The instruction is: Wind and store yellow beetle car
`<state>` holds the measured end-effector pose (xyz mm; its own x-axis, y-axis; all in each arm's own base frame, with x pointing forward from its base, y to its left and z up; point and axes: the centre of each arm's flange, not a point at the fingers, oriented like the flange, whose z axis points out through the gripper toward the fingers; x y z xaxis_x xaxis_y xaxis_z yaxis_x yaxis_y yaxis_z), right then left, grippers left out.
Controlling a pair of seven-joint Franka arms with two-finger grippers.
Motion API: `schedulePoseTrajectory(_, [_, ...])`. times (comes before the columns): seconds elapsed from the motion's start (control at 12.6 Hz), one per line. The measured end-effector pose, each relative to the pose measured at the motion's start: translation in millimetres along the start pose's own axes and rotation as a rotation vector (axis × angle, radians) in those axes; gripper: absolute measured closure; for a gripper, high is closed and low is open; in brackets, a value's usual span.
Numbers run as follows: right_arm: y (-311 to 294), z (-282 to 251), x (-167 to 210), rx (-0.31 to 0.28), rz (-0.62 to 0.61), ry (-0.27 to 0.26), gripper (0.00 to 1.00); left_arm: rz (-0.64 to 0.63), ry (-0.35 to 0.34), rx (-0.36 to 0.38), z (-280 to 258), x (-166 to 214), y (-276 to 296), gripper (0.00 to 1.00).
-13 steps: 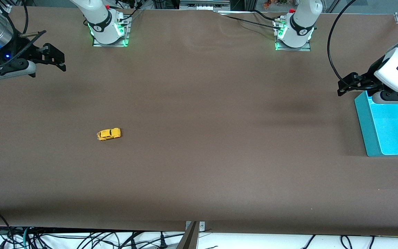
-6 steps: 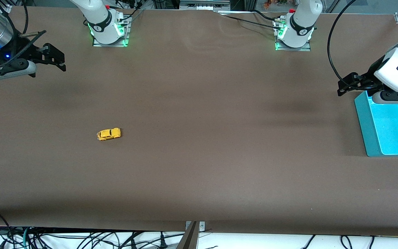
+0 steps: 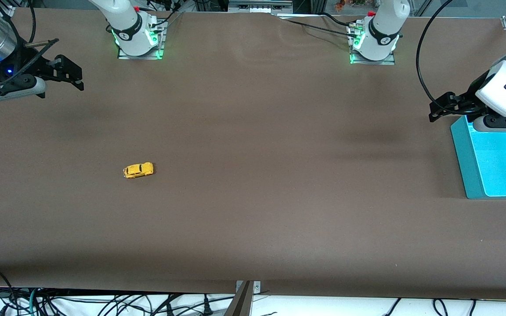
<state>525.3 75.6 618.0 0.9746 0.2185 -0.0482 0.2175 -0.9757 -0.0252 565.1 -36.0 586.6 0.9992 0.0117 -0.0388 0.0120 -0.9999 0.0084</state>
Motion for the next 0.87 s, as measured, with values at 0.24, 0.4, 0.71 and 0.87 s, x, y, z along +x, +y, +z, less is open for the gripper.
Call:
schedulePoseTrajectory(0.24, [0,4,0,0.001,0.000,-0.008,0.00,0.001,0.000,0.000,0,0,1,0.00])
schedulePoseTrajectory(0.4, [0,11,0,0.001,0.001,-0.018,0.00,0.001,0.000,0.000,0,0,1,0.00])
schedulePoseTrajectory(0.71, [1,37,7,0.001,0.001,-0.008,0.00,0.004,-0.001,0.000,0,0,2,0.00])
schedulePoseTrajectory(0.87, [2,62,12,-0.001,-0.031,0.002,0.00,0.004,-0.001,0.000,0,0,2,0.00])
